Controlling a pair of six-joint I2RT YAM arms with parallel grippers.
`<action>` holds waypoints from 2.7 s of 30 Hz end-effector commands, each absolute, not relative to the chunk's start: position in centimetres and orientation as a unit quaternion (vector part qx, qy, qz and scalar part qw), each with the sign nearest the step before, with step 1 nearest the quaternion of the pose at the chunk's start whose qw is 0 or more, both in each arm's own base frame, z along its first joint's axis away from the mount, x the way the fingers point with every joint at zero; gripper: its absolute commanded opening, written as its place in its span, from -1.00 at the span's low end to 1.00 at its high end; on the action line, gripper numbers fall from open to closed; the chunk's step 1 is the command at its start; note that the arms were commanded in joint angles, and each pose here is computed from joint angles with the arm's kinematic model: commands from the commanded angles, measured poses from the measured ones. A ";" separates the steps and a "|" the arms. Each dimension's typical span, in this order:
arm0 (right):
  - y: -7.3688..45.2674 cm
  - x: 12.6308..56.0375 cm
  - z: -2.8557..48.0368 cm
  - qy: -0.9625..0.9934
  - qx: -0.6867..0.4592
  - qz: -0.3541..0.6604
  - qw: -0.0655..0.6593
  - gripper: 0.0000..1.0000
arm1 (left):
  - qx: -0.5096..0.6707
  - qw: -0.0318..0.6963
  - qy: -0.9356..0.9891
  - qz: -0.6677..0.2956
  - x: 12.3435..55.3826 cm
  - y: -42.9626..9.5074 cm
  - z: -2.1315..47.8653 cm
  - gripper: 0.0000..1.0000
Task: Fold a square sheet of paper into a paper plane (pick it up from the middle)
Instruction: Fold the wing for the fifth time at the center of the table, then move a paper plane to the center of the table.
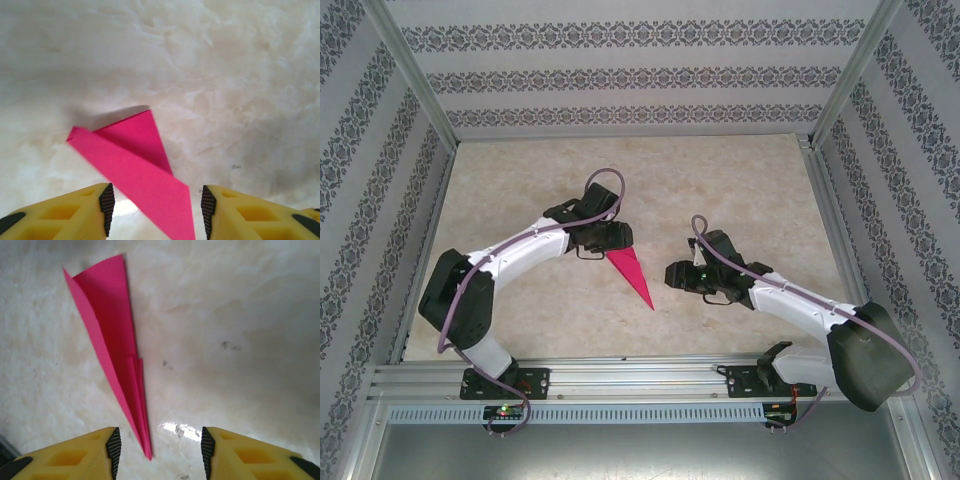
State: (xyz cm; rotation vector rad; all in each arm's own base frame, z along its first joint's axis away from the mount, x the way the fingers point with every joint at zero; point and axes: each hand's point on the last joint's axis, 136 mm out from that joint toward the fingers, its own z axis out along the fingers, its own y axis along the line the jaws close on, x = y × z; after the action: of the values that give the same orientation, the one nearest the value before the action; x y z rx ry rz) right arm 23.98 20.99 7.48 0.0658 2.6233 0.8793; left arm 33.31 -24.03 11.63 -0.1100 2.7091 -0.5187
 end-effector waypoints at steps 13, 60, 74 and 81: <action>21.5 27.3 6.5 0.922 0.054 0.318 0.213 -0.01 | -0.052 0.083 0.994 0.044 29.2 -25.2 6.8 0.70; 30.8 25.1 4.9 0.900 -0.061 0.423 0.092 0.02 | -0.083 0.118 0.990 0.004 27.7 -21.9 6.0 -0.26; 31.5 24.5 5.7 0.896 -0.083 0.425 0.096 -0.02 | -0.084 0.121 0.989 0.005 27.6 -21.7 6.0 -0.29; 31.2 24.5 5.3 0.908 -0.084 0.397 0.110 -0.10 | -0.085 0.119 0.989 0.014 27.3 -21.3 5.6 -0.42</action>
State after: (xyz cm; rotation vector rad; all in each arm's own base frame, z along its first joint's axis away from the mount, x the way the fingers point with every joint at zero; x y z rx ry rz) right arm 24.21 30.87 4.24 -0.1919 2.7095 1.2062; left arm 26.79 -22.12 4.98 -0.2116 2.9342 0.0293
